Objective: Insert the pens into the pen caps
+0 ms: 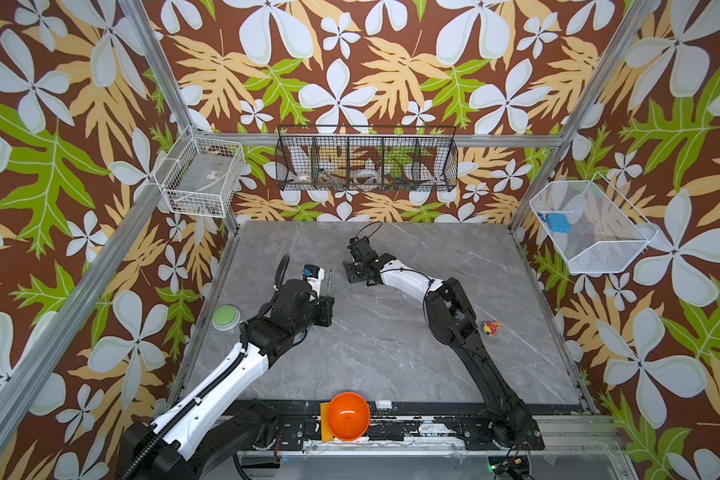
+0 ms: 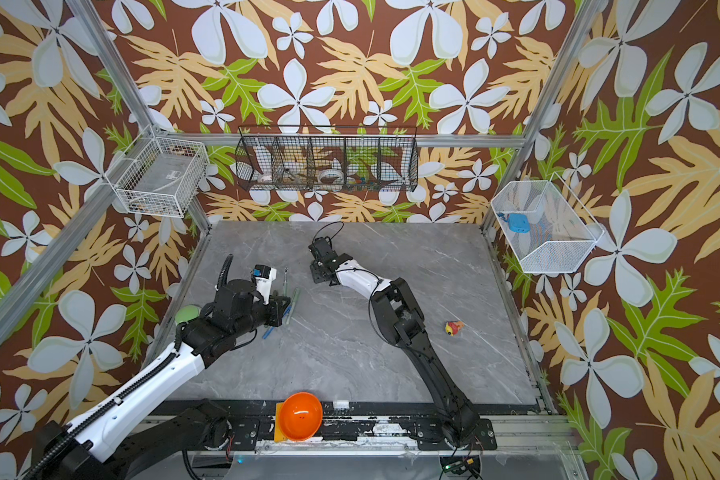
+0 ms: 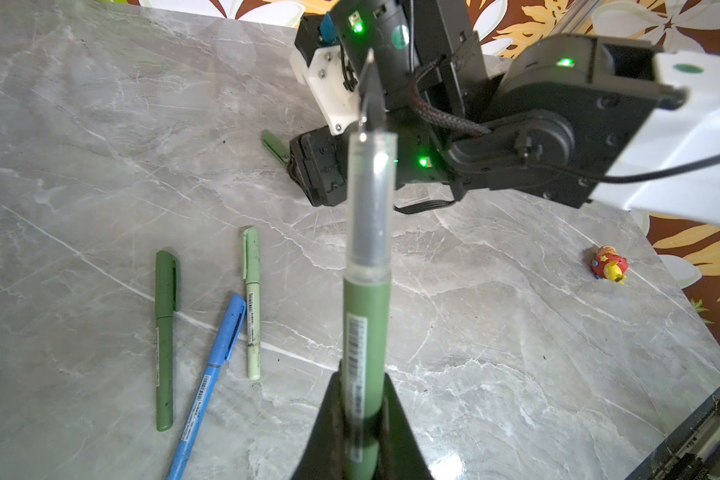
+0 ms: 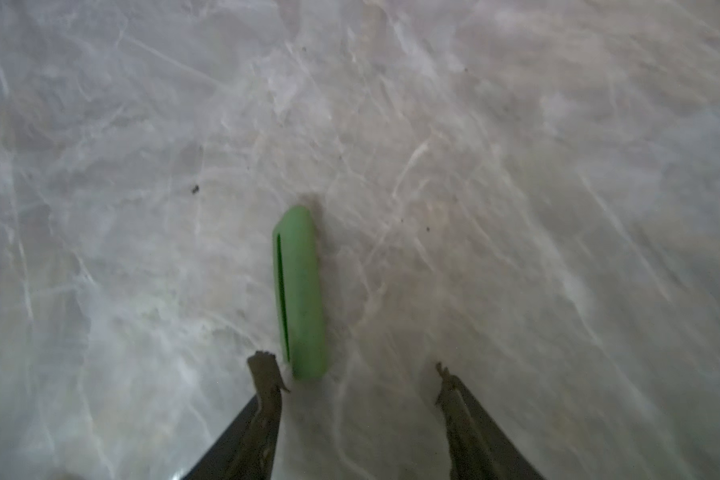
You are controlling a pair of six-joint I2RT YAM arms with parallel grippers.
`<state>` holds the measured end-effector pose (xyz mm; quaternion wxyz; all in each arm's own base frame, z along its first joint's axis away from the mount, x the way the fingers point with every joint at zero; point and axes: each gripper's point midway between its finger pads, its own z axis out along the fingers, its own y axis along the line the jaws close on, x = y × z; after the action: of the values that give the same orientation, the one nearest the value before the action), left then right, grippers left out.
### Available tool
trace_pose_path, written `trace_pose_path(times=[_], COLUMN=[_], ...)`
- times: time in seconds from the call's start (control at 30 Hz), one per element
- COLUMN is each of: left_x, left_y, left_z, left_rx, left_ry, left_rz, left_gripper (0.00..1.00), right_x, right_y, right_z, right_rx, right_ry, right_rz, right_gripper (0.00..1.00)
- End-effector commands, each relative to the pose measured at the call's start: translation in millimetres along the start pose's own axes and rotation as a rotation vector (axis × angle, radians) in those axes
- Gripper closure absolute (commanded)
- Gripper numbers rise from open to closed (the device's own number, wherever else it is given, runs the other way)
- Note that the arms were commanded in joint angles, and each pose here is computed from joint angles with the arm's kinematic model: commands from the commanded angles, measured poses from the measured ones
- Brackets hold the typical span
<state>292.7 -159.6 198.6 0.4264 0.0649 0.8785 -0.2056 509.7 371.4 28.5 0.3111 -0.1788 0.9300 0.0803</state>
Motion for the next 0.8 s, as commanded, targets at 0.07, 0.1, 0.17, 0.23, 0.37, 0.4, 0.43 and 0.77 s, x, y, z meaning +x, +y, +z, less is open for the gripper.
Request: trace_pose_path(times=[0.07,0.1,0.17,0.23,0.37,0.4,0.43,0.77], left_x=[-4.0,-3.7,-3.0,-3.3,-3.6,-3.6,-3.6,-2.5], left_y=[-2.4,-2.2,-2.2,-3.4,-4.9,-5.3,-5.7,-5.6], left_z=[-1.8,-2.0,-1.5,-1.9,-3.3,-3.8,-3.9,-4.6], left_rx=[0.013,0.013,0.014,0.02,0.031,0.033,0.035,0.037], left_ry=[-0.018,-0.018,-0.018,-0.019,-0.025,-0.025,-0.025,-0.026], left_rz=[0.005,0.007,0.007,0.005,0.003,0.002,0.0,-0.01], left_gripper=[1.0,1.0,1.0,1.0,1.0,1.0,1.0,1.0], right_x=[24.1,26.4,26.0,23.1,13.7,11.8,7.2,-13.2], right_y=[-1.1,1.8,4.1,6.9,0.1,3.7,8.1,8.8], right_z=[-23.8,-28.3,-39.8,-47.9,-37.7,-32.7,-30.4,3.9], right_rx=[-0.063,-0.099,-0.154,-0.178,-0.155,-0.17,-0.187,-0.151], right_ry=[0.095,0.1,0.076,0.045,0.037,0.044,0.041,-0.003], right_rz=[-0.057,-0.063,-0.08,-0.12,-0.148,-0.154,-0.154,-0.083], right_gripper=[0.51,0.52,0.5,0.44,0.37,0.36,0.36,0.36])
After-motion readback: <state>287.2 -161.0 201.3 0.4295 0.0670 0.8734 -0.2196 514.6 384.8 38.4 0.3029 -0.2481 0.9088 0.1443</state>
